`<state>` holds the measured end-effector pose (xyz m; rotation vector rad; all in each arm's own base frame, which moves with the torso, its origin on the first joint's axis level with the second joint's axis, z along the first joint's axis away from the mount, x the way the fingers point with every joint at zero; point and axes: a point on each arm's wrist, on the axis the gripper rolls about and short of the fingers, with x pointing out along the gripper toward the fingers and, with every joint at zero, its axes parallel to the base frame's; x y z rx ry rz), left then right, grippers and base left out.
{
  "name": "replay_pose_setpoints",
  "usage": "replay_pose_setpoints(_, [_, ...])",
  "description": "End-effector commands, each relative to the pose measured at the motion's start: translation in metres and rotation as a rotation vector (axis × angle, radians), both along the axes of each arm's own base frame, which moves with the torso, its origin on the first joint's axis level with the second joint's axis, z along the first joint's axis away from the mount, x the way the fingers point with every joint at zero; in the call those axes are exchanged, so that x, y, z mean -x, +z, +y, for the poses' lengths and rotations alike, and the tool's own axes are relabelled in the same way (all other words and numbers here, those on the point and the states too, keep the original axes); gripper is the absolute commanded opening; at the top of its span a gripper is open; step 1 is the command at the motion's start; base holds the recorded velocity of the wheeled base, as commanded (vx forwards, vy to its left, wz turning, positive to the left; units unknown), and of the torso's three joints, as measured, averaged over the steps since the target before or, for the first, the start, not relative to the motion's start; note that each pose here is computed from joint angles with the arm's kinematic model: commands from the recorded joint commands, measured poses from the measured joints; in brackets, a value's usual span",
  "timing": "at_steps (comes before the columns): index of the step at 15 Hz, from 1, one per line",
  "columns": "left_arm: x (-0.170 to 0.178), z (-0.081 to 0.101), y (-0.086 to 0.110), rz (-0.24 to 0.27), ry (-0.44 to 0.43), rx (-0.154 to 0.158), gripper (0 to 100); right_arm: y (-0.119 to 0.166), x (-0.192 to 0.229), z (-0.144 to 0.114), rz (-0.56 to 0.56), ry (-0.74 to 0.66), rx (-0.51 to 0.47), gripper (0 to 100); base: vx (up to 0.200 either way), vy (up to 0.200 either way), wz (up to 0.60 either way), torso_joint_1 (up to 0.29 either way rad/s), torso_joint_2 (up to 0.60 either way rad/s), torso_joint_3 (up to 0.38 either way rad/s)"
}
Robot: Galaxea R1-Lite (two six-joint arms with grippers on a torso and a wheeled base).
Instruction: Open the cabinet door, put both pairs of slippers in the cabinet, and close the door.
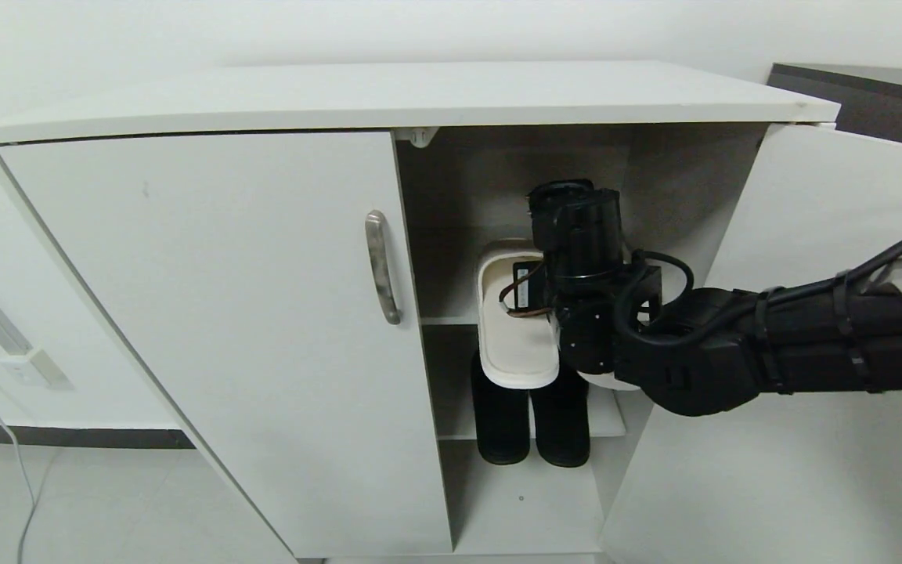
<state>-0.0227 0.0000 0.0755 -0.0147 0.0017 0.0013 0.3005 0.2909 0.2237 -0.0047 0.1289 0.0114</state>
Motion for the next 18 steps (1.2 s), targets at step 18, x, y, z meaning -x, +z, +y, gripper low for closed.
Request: replay_pose_setpoints(18, [0.000, 0.000, 0.000, 0.000, 0.002, 0.002, 0, 0.010, -0.063, 0.002, 0.000, -0.033, -0.018, 0, 0.000, 0.000, 0.00, 0.000, 0.00, 0.000])
